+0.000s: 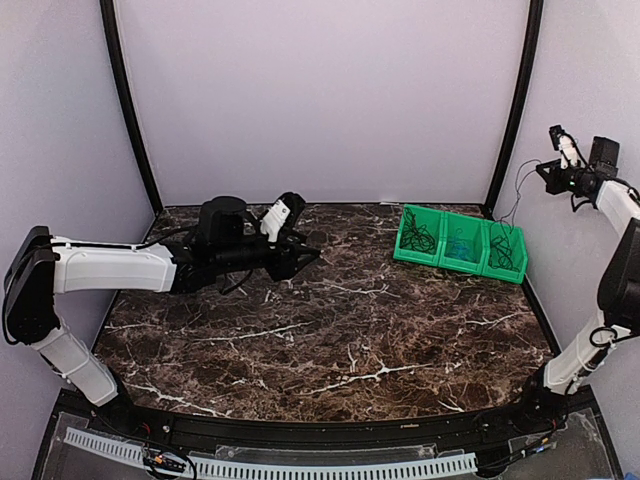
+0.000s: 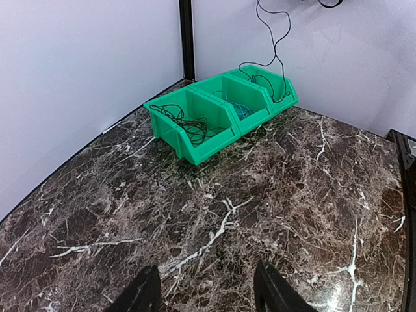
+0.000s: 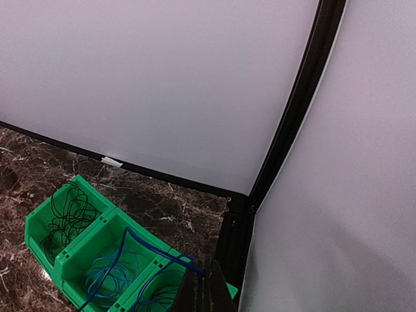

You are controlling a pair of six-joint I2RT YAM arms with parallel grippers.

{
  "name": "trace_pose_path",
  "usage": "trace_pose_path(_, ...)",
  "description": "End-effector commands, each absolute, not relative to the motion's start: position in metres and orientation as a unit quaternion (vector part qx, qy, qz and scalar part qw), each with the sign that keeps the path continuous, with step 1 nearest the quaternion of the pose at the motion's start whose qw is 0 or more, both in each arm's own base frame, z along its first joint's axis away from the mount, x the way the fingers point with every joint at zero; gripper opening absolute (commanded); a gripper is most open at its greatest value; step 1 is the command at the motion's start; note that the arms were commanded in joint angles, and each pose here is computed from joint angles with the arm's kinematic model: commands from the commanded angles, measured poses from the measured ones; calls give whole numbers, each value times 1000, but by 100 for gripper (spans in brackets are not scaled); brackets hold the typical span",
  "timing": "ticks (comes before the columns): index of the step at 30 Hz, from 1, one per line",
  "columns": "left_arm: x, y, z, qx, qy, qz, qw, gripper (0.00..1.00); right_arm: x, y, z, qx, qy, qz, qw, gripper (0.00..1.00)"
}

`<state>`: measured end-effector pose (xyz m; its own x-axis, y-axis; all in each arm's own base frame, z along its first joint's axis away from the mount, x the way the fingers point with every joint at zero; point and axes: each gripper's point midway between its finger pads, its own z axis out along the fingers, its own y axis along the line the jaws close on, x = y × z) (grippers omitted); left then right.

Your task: Untangle the cables

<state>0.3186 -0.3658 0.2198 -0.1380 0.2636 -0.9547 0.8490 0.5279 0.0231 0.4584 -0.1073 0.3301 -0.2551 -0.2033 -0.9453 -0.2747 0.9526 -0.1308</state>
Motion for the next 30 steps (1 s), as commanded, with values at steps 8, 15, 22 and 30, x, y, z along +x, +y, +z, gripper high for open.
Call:
trace_pose_path(8,317,-368,219,400,696,-292,521,52,463,-119,268,-150,824,23,547,0)
trace_pose_path(15,316,-370,216,400,697,-295,517,52,467,-121,208,-140,861,29,487,0)
trace_pose_path(22,315,-371,212,402,699,-297,511,52,469,-121,151,-124,898,17,422,0)
trace_pose_path(30,316,-372,209,404,701,-297,507,52,469,-116,111,-117,919,19,375,0)
